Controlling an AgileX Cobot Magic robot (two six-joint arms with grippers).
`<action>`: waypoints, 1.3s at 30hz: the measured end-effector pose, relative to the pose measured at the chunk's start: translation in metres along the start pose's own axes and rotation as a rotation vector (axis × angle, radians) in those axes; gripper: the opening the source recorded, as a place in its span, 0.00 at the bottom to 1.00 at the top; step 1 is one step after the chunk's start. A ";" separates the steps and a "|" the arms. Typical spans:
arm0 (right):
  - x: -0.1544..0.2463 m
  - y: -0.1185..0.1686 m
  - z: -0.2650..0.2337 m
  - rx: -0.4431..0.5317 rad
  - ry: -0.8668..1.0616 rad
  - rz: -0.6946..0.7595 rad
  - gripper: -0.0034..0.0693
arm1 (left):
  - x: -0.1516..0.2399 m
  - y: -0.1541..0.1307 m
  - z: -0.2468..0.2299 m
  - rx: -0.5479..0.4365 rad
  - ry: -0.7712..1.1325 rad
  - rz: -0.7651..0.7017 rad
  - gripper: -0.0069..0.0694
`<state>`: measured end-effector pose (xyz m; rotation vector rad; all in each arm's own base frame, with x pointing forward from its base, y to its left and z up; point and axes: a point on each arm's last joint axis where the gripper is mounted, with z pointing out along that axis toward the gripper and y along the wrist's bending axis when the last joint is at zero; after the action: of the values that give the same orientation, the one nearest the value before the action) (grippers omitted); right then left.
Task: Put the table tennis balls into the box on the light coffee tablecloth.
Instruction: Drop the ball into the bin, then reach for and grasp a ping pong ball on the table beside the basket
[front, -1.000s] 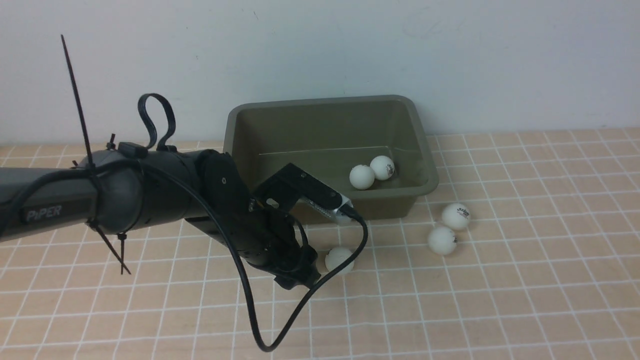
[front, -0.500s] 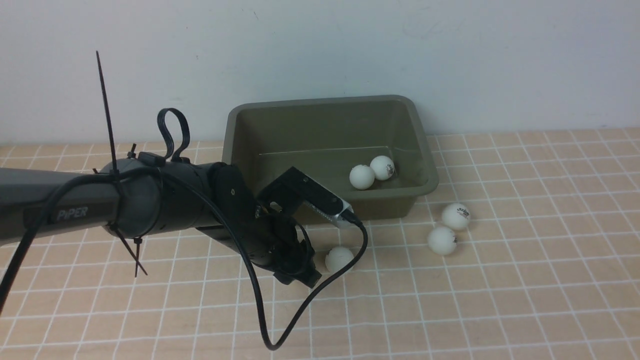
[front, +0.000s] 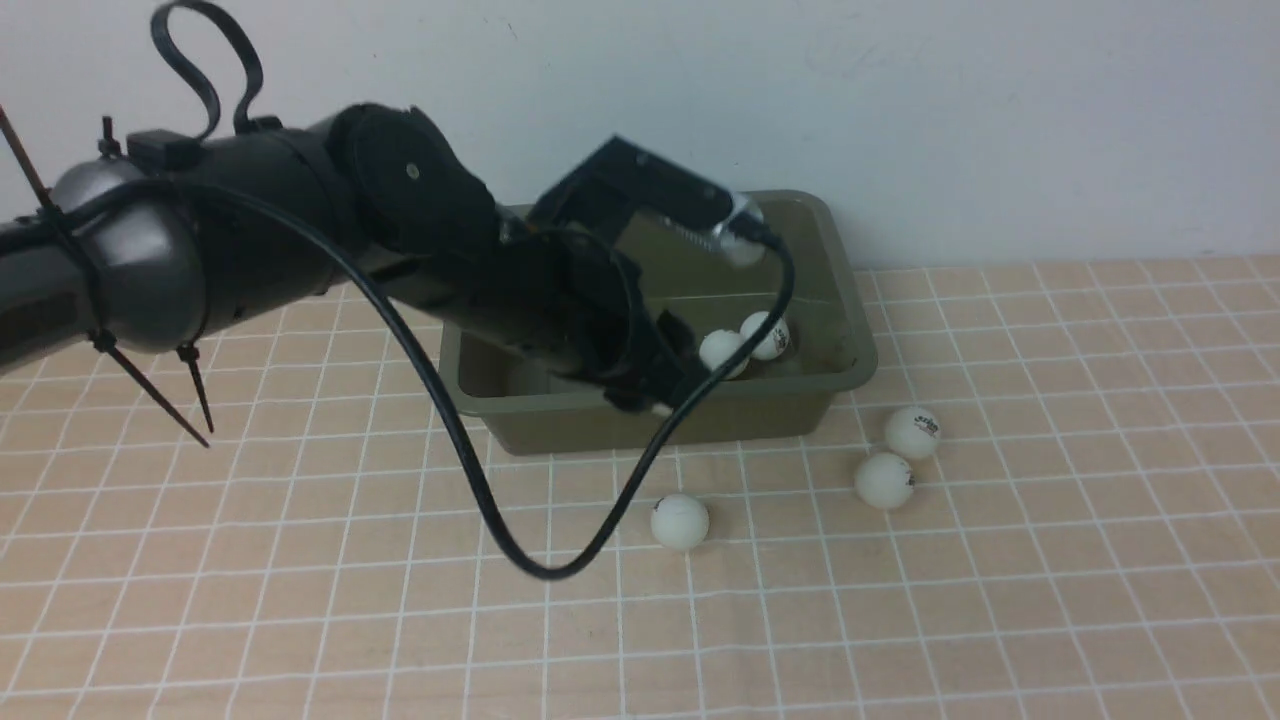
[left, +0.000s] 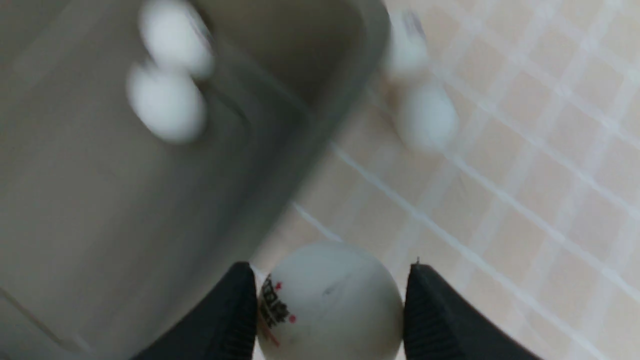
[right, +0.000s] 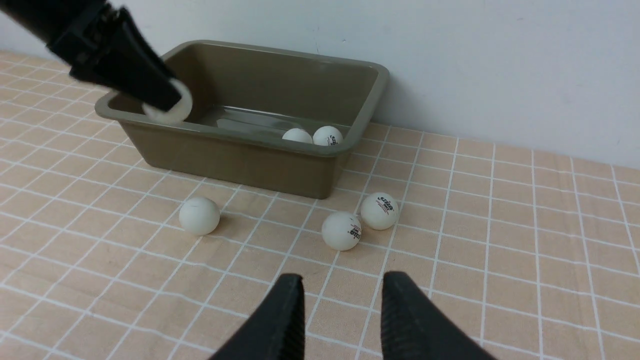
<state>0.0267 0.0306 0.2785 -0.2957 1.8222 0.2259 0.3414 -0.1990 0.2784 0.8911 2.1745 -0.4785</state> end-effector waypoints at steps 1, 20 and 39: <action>0.000 0.000 0.000 0.000 0.000 0.000 0.34 | -0.005 0.006 0.001 -0.038 -0.039 0.017 0.48; 0.000 0.000 0.000 -0.001 0.000 0.004 0.34 | -0.033 0.072 0.015 -0.008 0.032 -0.146 0.66; 0.000 0.000 0.000 -0.001 -0.001 0.007 0.34 | 0.029 -0.026 -0.009 0.268 0.588 -0.352 0.19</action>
<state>0.0267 0.0307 0.2786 -0.2899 1.8220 0.2314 0.3044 -0.1988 0.2645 0.8651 2.8811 -0.7671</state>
